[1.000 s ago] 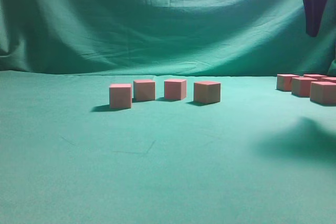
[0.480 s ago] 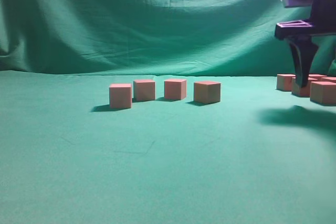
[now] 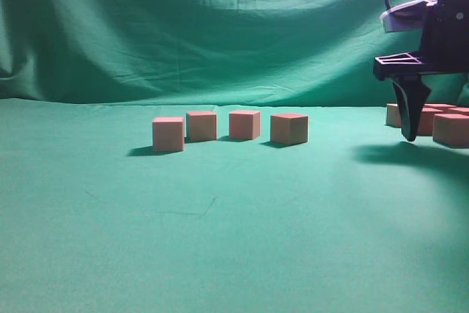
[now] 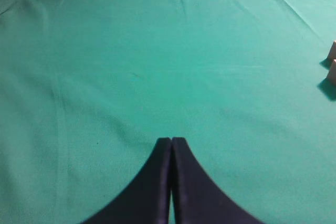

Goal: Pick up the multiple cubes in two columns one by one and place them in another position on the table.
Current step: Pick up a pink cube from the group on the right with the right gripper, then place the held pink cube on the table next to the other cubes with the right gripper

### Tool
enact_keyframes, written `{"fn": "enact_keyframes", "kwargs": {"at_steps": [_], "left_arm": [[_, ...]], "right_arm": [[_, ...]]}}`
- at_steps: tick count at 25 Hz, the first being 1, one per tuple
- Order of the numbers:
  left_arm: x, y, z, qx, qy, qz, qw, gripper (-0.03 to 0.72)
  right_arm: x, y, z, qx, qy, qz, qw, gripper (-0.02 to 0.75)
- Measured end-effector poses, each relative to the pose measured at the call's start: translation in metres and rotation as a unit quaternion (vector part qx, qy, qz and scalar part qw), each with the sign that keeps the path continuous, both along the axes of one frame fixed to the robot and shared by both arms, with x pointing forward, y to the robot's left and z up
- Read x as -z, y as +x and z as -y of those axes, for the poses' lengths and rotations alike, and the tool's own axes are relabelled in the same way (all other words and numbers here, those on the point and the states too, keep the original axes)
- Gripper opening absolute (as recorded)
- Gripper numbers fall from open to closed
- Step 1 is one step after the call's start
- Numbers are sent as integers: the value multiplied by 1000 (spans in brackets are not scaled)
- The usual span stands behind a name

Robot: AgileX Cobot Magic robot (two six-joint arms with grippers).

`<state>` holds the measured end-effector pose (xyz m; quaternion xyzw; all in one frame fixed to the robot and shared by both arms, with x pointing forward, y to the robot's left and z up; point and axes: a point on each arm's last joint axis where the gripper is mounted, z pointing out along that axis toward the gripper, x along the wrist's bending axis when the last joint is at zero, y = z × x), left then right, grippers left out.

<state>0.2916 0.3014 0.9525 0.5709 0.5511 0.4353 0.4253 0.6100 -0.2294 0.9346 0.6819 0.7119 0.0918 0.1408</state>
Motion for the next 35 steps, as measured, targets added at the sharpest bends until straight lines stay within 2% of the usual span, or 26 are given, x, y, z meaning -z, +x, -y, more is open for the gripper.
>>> {"fn": "enact_keyframes", "kwargs": {"at_steps": [3,6,7,11,13,19,24,27,35], "left_arm": [[0,0,0,0,0,0,1000,0],[0,0,0,0,0,0,1000,0],[0,0,0,0,0,0,1000,0],[0,0,0,0,0,0,1000,0],[0,0,0,0,0,0,1000,0],[0,0,0,0,0,0,1000,0],[0,0,0,0,0,0,1000,0],[0,0,0,0,0,0,1000,0],[0,0,0,0,0,0,1000,0]], "right_arm": [[4,1,0,-1,0,-1,1000,449],[5,2,-1,-1,1,0,1000,255],[5,2,-1,-1,1,-1,1000,241],[0,3,0,3,-5,-10,1000,252],[-15,5,0,8,-7,-7,1000,252],[-98,-5,-7,-12,4,55,998,252],[-153,-45,-45,-80,25,99,992,252],[-162,-69,-78,-145,23,93,985,252],[-148,-121,-159,-303,10,49,952,252]]}}
